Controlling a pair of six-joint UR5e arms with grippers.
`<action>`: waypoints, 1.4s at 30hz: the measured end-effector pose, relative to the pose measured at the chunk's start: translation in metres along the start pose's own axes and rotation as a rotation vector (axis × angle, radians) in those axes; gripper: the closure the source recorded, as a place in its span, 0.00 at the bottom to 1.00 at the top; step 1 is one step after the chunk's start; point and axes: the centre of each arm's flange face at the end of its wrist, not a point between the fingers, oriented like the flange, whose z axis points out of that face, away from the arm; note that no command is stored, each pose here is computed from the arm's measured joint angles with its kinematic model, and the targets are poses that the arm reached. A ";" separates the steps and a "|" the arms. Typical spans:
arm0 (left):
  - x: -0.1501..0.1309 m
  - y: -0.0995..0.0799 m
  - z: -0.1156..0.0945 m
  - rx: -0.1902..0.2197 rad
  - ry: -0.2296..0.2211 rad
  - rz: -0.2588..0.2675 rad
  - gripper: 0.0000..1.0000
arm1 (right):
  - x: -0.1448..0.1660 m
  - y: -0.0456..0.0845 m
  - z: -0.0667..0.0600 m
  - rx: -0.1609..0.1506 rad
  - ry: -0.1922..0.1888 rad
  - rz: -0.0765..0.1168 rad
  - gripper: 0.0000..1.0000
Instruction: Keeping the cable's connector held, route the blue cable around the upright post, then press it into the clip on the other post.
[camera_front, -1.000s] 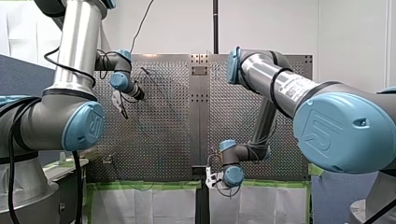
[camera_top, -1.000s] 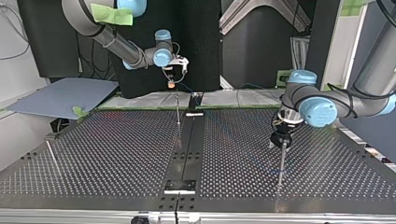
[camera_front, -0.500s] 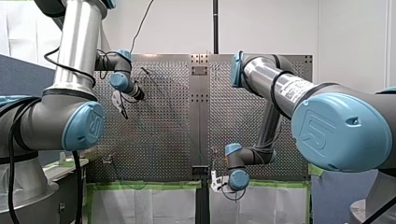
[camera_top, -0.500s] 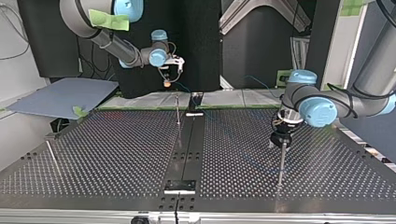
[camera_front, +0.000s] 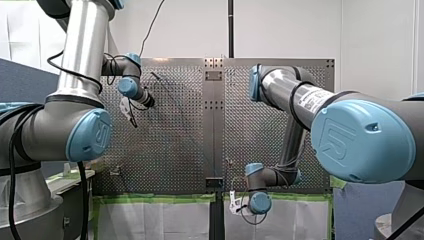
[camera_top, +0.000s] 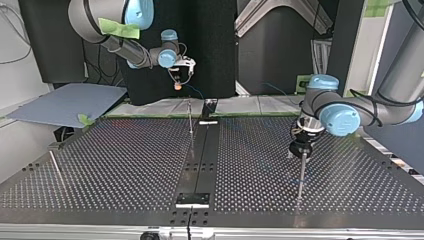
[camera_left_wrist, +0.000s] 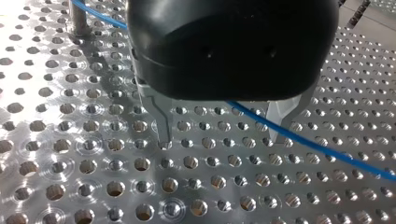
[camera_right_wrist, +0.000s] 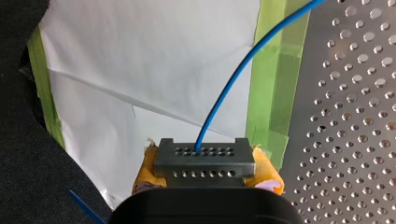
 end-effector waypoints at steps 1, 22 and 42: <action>0.000 0.000 0.000 -0.001 0.000 0.000 0.00 | 0.000 0.001 0.000 0.001 0.000 -0.002 1.00; 0.003 0.002 -0.004 -0.049 0.010 0.010 0.00 | 0.058 0.002 -0.044 0.018 0.133 0.003 1.00; 0.017 -0.015 -0.009 -0.031 0.046 -0.017 0.00 | 0.109 0.026 -0.104 0.028 0.212 0.047 1.00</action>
